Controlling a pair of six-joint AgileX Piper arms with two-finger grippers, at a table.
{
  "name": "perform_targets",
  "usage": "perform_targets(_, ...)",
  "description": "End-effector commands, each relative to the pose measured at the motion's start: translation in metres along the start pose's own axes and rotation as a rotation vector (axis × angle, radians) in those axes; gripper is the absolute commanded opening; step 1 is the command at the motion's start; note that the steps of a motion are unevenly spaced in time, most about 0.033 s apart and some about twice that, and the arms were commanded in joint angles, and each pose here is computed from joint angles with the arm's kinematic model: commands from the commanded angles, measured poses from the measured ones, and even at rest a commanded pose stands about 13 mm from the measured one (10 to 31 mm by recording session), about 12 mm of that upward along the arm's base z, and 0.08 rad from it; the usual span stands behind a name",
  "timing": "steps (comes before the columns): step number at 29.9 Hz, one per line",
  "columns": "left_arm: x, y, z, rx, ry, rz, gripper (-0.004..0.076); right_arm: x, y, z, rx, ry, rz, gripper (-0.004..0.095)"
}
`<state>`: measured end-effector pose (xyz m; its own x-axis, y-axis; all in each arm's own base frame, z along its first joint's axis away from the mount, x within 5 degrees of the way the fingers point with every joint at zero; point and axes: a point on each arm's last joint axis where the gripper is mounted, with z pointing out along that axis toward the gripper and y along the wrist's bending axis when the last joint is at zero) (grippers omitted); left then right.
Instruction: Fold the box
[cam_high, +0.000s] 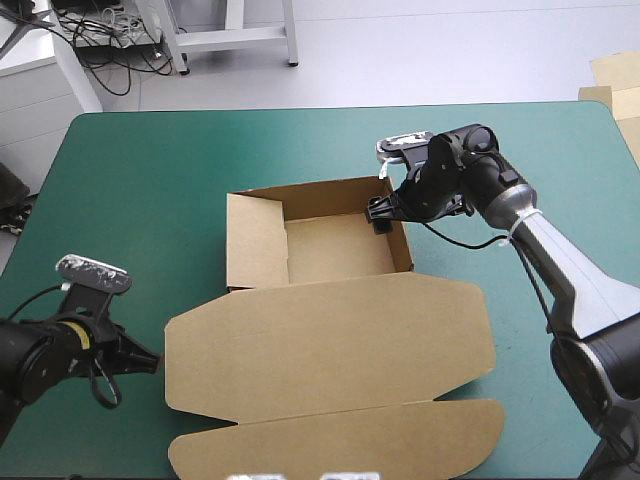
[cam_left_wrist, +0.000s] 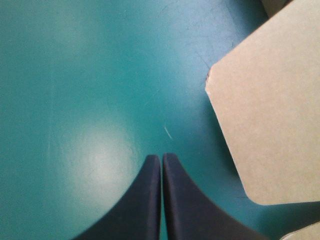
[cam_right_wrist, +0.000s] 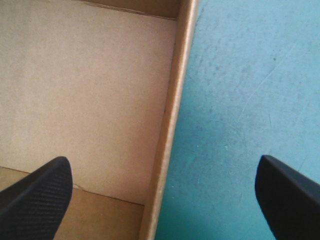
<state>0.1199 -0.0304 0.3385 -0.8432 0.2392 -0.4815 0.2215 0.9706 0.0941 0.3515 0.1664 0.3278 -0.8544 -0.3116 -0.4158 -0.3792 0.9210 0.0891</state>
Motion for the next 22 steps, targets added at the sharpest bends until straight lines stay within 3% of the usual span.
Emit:
perform_targets(1, 0.012, 0.002, -0.008, 0.003, -0.09, -0.027, -0.001, -0.009, 0.0, -0.015, -0.011, -0.094, -0.003, 0.0909)
perform_targets(6, 0.03, 0.004, -0.011, 0.006, -0.125, -0.04, -0.001, -0.011, -0.001, -0.004, -0.009, -0.088, -0.002, 0.0807)
perform_targets(22, 0.046, 0.006, -0.018, 0.012, -0.181, -0.085, -0.001, -0.015, -0.003, 0.022, -0.002, -0.061, -0.01, 0.0086)
